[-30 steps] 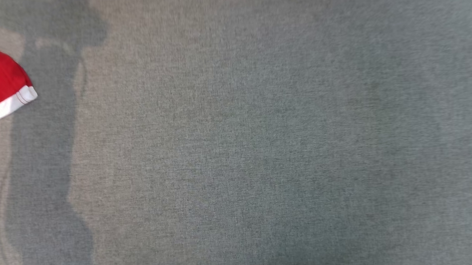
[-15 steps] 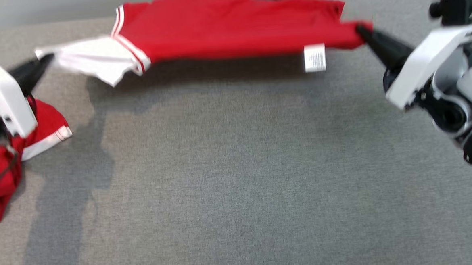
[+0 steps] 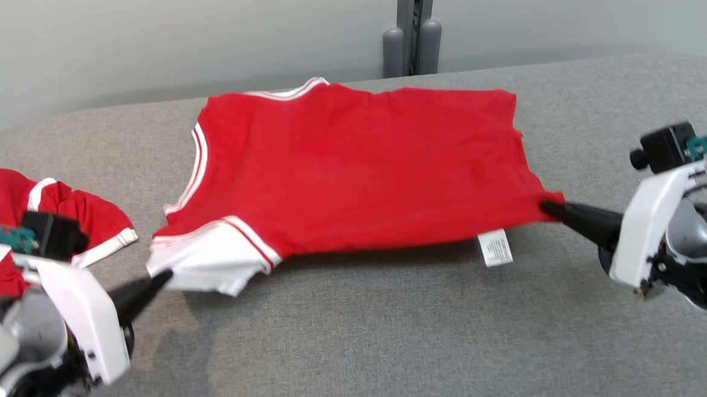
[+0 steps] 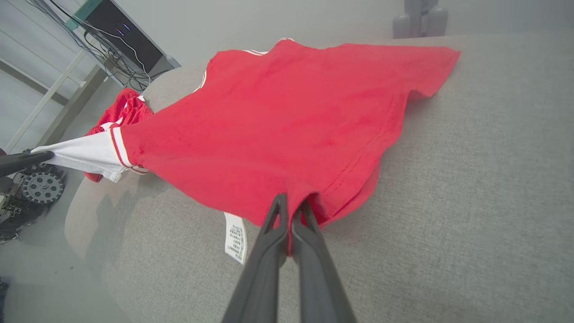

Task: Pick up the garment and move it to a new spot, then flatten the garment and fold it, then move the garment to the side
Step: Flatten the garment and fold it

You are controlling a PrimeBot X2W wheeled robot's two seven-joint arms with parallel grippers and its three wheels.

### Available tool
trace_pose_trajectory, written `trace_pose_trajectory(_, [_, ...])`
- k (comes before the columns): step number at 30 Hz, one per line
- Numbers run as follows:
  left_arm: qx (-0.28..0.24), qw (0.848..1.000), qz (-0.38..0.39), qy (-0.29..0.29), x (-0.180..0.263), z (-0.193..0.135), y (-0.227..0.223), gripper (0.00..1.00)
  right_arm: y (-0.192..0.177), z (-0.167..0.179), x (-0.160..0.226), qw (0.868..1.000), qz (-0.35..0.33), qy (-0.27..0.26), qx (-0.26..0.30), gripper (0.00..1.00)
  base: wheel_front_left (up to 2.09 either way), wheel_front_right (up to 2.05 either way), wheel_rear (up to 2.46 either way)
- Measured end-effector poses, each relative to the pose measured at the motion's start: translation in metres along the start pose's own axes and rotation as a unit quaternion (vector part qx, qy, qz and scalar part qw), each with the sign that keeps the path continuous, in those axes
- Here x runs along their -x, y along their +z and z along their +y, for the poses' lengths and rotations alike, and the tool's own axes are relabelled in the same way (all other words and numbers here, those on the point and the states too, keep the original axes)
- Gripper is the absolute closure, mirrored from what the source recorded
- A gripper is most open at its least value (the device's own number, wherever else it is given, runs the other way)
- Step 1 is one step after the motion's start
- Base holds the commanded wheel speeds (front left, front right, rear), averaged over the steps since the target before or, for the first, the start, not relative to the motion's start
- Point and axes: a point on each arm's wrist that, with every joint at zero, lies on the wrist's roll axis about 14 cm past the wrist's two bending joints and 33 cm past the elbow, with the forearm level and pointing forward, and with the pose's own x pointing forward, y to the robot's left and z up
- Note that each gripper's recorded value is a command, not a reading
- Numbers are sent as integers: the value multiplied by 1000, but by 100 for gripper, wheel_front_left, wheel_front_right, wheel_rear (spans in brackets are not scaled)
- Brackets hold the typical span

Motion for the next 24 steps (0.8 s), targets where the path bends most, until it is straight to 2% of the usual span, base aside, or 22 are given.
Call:
trace_pose_trajectory(12, [43,995,87,-29,38,-38,-83,100,-69,-5,34,997,74,-2,-36,100,0,0,0])
trace_pose_trajectory(19, [79,985,139,-57,56,-62,-119,100,-105,-9,59,991,110,-10,-77,100,0,0,0])
trace_pose_trajectory(24, [87,981,158,-65,60,-69,-131,100,-123,-6,71,986,129,-11,-103,100,0,0,0])
